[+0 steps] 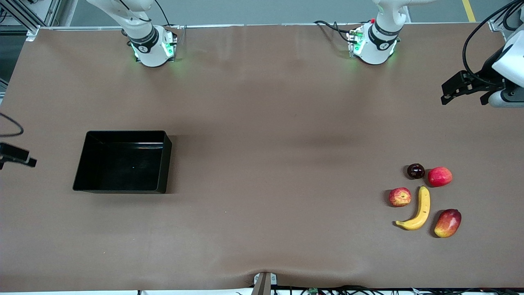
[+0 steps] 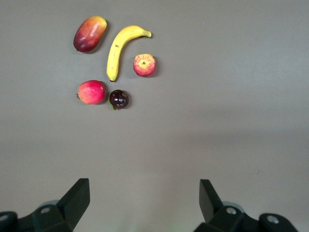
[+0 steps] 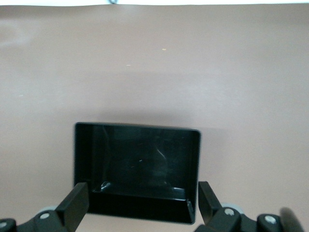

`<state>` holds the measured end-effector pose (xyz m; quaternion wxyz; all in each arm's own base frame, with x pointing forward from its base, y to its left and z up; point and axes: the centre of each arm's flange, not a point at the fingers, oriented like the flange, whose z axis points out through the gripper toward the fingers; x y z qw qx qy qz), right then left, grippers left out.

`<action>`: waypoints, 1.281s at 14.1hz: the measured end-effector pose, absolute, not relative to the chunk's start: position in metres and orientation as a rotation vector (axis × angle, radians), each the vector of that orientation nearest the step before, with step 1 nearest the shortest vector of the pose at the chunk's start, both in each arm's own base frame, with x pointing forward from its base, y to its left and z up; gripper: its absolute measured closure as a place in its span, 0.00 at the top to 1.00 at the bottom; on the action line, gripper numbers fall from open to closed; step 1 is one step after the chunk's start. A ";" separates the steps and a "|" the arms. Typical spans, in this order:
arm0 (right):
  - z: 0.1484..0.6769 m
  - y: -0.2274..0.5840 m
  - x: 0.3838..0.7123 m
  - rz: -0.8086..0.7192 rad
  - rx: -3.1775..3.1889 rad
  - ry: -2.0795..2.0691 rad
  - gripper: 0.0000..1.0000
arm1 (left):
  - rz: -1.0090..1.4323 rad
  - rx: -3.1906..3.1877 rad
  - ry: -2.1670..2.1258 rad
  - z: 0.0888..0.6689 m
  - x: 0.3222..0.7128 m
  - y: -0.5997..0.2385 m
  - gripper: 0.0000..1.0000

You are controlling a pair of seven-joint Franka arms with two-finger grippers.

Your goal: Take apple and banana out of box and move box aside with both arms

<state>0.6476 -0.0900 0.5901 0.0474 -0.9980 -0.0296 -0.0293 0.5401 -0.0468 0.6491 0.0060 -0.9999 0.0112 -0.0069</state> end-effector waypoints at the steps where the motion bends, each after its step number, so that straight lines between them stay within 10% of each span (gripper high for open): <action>1: 0.602 -0.075 0.637 -0.044 -3.040 -0.100 1.00 | -0.023 -3.129 0.032 0.649 0.540 -0.046 1.00; 10: 0.660 -0.036 0.548 0.154 -3.076 0.078 1.00 | -0.038 -3.129 0.016 0.655 0.537 -0.040 1.00; 18: 0.640 0.000 0.549 0.117 -3.194 -0.045 1.00 | -0.039 -3.129 -0.011 0.655 0.538 -0.032 1.00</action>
